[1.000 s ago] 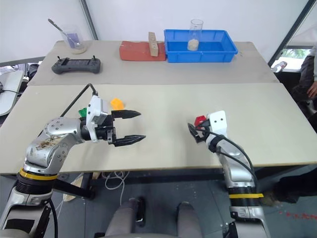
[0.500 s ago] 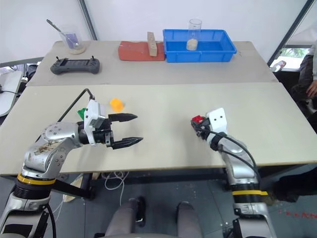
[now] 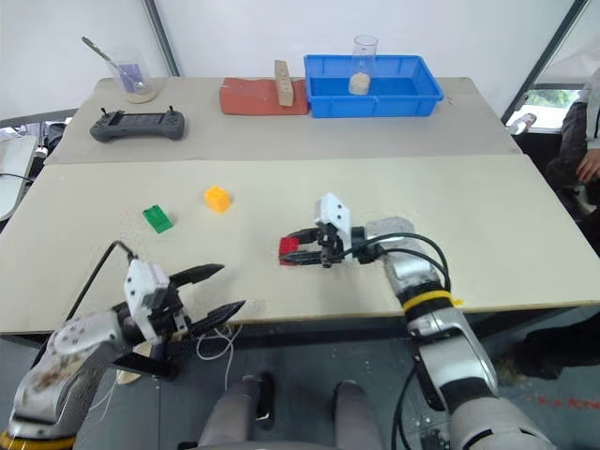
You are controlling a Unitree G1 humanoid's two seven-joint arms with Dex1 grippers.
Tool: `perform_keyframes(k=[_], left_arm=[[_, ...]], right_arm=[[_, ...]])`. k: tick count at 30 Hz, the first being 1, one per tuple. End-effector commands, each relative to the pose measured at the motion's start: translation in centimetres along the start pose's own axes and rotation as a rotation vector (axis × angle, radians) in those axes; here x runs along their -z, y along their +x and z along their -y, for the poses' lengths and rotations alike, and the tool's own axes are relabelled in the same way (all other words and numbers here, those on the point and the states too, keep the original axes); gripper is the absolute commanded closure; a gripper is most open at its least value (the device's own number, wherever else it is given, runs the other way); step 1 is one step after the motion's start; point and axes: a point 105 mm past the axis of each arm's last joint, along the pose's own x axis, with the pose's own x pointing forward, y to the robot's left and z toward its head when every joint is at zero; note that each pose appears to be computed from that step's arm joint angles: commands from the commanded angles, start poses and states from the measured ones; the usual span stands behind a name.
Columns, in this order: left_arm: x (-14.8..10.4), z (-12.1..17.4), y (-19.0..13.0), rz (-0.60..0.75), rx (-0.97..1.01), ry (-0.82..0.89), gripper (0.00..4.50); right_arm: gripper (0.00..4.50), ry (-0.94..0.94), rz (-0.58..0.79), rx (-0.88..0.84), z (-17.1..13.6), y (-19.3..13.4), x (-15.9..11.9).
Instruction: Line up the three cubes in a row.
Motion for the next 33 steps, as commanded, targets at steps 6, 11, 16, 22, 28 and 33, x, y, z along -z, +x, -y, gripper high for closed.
perform_keyframes(k=[6, 11, 16, 22, 28, 33], left_arm=[[-0.9, 1.4, -1.2, 0.021, -0.064, 0.019, 0.00], [-0.6, 1.2, -1.2, 0.017, -0.068, 0.019, 0.00], [-0.4, 0.7, -0.6, 0.023, -0.055, 0.029, 0.00], [-1.0, 0.2, 0.8, 0.048, -0.021, 0.043, 0.00], [-1.2, 0.8, 1.2, 0.045, 0.019, 0.041, 0.00], [-1.6, 1.0, 1.4, 0.046, 0.024, 0.043, 0.00]], right_arm=[[3.06, -0.048, -0.064, -0.108, 0.1, -0.9, 1.0], [3.06, -0.023, -0.092, -0.078, 0.2, -2.5, 2.1], [3.06, -0.004, -0.098, 0.002, 0.6, -4.6, 2.7], [3.06, 0.023, -0.138, 0.077, 0.4, -8.0, 3.6], [3.06, 0.027, -0.149, 0.092, 0.3, -8.1, 4.0], [3.06, 0.030, -0.145, 0.066, 0.1, -7.4, 4.0]])
